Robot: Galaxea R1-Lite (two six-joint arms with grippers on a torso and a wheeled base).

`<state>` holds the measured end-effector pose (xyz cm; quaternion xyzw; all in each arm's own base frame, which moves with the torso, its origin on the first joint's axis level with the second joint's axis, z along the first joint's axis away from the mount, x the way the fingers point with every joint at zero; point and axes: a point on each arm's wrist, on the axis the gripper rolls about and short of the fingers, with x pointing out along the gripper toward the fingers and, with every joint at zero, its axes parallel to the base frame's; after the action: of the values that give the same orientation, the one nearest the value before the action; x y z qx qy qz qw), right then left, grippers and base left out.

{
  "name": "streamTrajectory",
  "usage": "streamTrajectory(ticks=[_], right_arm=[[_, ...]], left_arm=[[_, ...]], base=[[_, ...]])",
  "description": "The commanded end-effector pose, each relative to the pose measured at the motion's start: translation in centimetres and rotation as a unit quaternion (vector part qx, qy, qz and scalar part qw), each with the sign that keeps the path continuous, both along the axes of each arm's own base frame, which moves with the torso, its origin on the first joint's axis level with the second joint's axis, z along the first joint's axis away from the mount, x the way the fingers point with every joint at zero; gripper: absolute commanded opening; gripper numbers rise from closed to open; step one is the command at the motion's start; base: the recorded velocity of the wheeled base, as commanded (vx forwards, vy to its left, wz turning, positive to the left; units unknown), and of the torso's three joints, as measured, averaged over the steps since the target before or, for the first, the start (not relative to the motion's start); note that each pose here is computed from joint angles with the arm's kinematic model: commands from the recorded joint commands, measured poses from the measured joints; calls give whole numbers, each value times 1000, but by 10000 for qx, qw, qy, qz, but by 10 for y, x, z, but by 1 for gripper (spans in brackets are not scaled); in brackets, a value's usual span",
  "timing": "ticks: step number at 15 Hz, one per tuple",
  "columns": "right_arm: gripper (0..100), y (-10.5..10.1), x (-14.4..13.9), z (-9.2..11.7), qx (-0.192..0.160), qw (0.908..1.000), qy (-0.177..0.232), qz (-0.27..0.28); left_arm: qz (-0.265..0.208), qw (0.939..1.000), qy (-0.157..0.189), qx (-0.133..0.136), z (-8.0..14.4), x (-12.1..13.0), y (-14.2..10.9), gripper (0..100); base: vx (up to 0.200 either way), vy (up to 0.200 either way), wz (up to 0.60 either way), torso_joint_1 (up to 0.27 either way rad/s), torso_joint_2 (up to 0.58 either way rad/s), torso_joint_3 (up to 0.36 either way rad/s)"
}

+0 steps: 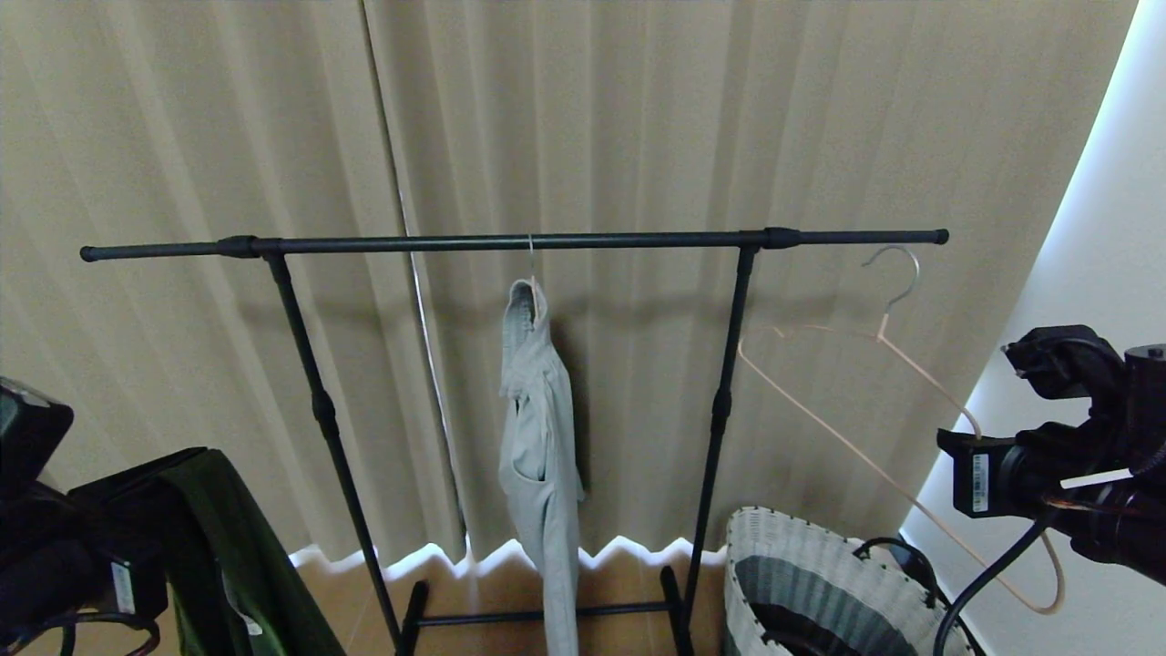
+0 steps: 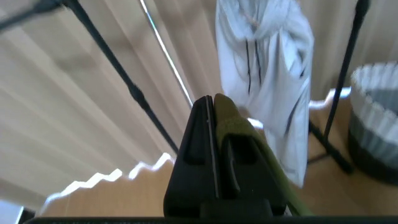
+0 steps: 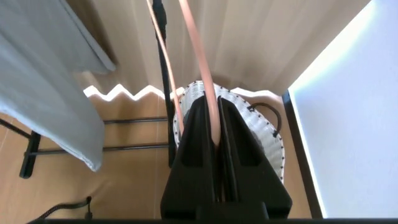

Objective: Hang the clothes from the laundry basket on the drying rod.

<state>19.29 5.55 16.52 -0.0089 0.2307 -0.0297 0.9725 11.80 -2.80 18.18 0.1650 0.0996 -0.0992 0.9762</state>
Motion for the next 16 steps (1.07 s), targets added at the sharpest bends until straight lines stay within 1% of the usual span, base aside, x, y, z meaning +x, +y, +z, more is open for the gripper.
streamTrajectory(ticks=[1, 5, 6, 7, 8, 9, 10, 11, 12, 13, 14, 15, 16], right_arm=[[0, -1, -8, 6, 121, 9997, -152, 137], [0, 8, -14, 15, 345, 9967, -324, 661], [0, 10, -14, 17, 381, 9957, -375, 758], [0, 23, -15, 21, 541, 9899, -579, 1179], [0, 29, -16, 22, 611, 9865, -655, 1370], [0, 40, -14, 22, 750, 9796, -791, 1689], [0, 52, -13, 19, 832, 9728, -909, 1962], [0, 54, -12, 19, 836, 9717, -920, 2009], [0, 73, -13, 13, 914, 9613, -883, 2445], [0, 79, -14, 12, 940, 9580, -859, 2571], [0, 86, -17, 10, 969, 9541, -800, 2720], [0, 96, -24, 9, 1009, 9466, -760, 2966], [0, 102, -29, 9, 1055, 9415, -725, 3118]], left_arm=[[5, 9998, 178, 47, -3, 9, -3, 0], [352, 9984, 388, 208, -2, 31, -8, 0], [352, 9984, 391, 219, -1, 34, -10, 0], [365, 9983, 382, 226, 4, 45, -18, 0], [322, 9985, 388, 220, 6, 49, -21, 0], [181, 9988, 420, 193, 8, 56, -29, 0], [95, 9991, 410, 38, 13, 67, -40, 0], [97, 9991, 406, 5, 14, 69, -42, 0], [296, 9987, 377, -192, 21, 85, -55, 0], [399, 9983, 372, -214, 22, 90, -59, 0], [611, 9972, 324, -292, 25, 100, -64, 0], [879, 9950, 241, -405, 30, 114, -69, 0], [1054, 9931, 173, -494, 34, 122, -72, 0]], base=[[0, 0, 0, 0, 0, 0], [0, 0, 0, 0, 0, 0], [0, 0, 0, 0, 0, 0], [0, 0, 0, 0, 0, 0], [0, 0, 0, 0, 0, 0], [0, 0, 0, 0, 0, 0], [0, 0, 0, 0, 0, 0], [0, 0, 0, 0, 0, 0], [0, 0, 0, 0, 0, 0], [0, 0, 0, 0, 0, 0], [0, 0, 0, 0, 0, 0], [0, 0, 0, 0, 0, 0], [0, 0, 0, 0, 0, 0]])
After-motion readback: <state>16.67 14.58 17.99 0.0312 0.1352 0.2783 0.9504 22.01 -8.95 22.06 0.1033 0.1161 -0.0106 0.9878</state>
